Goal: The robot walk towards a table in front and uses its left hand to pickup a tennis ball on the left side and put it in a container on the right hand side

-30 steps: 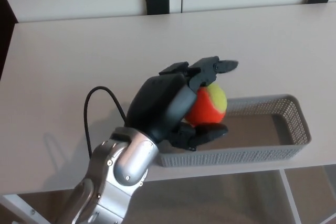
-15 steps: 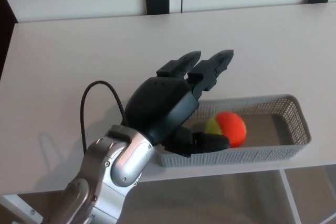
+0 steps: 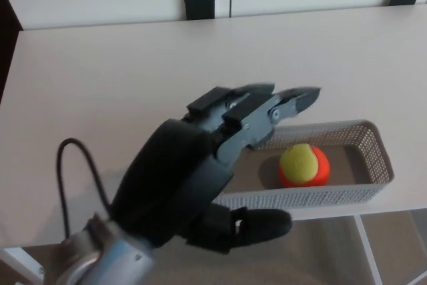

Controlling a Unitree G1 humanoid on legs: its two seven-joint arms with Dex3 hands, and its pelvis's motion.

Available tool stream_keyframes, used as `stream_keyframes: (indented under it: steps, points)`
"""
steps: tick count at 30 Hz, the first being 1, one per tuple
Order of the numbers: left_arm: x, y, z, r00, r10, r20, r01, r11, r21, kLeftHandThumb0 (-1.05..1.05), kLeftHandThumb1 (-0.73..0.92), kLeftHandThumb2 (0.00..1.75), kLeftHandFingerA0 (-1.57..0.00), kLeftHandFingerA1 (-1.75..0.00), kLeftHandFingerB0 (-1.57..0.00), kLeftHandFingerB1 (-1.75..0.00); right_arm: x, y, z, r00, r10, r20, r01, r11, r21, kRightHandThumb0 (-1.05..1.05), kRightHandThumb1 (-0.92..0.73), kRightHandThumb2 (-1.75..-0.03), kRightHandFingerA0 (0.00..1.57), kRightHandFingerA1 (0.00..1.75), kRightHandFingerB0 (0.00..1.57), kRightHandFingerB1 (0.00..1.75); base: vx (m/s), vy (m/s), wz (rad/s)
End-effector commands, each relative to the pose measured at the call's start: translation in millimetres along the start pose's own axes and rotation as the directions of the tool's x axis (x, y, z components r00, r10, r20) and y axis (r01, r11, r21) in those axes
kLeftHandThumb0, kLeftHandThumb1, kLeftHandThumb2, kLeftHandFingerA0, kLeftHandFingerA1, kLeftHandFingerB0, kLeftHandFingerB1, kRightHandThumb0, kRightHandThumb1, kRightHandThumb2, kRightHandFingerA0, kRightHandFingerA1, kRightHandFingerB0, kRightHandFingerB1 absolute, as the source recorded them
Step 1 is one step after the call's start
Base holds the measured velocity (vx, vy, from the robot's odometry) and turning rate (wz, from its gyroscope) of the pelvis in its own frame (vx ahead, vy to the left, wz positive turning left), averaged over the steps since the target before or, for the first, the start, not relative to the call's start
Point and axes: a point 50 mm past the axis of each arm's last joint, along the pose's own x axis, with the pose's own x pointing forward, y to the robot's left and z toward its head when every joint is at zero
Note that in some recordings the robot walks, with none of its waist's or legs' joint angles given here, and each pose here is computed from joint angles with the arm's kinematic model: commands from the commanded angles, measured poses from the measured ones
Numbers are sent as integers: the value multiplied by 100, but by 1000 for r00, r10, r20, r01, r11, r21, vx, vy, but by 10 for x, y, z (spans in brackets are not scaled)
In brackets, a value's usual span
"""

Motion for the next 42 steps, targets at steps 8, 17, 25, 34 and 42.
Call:
stream_keyframes:
  steps: [8, 17, 25, 34, 42]
  points:
    - [-1694, 392, -136, 943, -331, 27, 247, 644, -724, -86, 58, 94, -31, -43, -41, -47, -140, -106, -285, 993, -66, -101, 72, 996, 57, -43, -45, -77, 67, 67, 47, 56, 0, 0, 0]
    - [-2298, 47, -399, 638, -762, -107, 447, 481, -754, -88, 81, 66, -48, -34, -45, -34, -184, -91, -368, 987, -96, -129, 106, 992, 72, -44, -46, -78, 68, 65, 49, 55, 0, 0, 0]
    - [-2357, -153, -607, 529, -841, -116, 488, 413, -769, -78, 79, 65, -52, -36, -54, -36, -177, -108, -333, 989, -105, -108, 111, 993, 49, -44, -46, -78, 68, 66, 49, 56, 0, 0, 0]
    - [-2444, -692, -1044, 379, -797, -470, 494, 604, -625, -77, 64, 68, -59, -45, -54, -41, -171, -137, -347, 986, -114, -121, 121, 991, 52, -44, -46, -79, 70, 67, 49, 56, 0, 0, 0]
    - [-2672, -953, -1830, 181, -477, -860, -80, 865, -496, -65, 74, 62, -38, -52, -41, -40, -185, -55, -312, 983, -172, -62, 179, 975, 129, -50, -48, -82, 56, 63, 41, 53, 0, 0, 0]
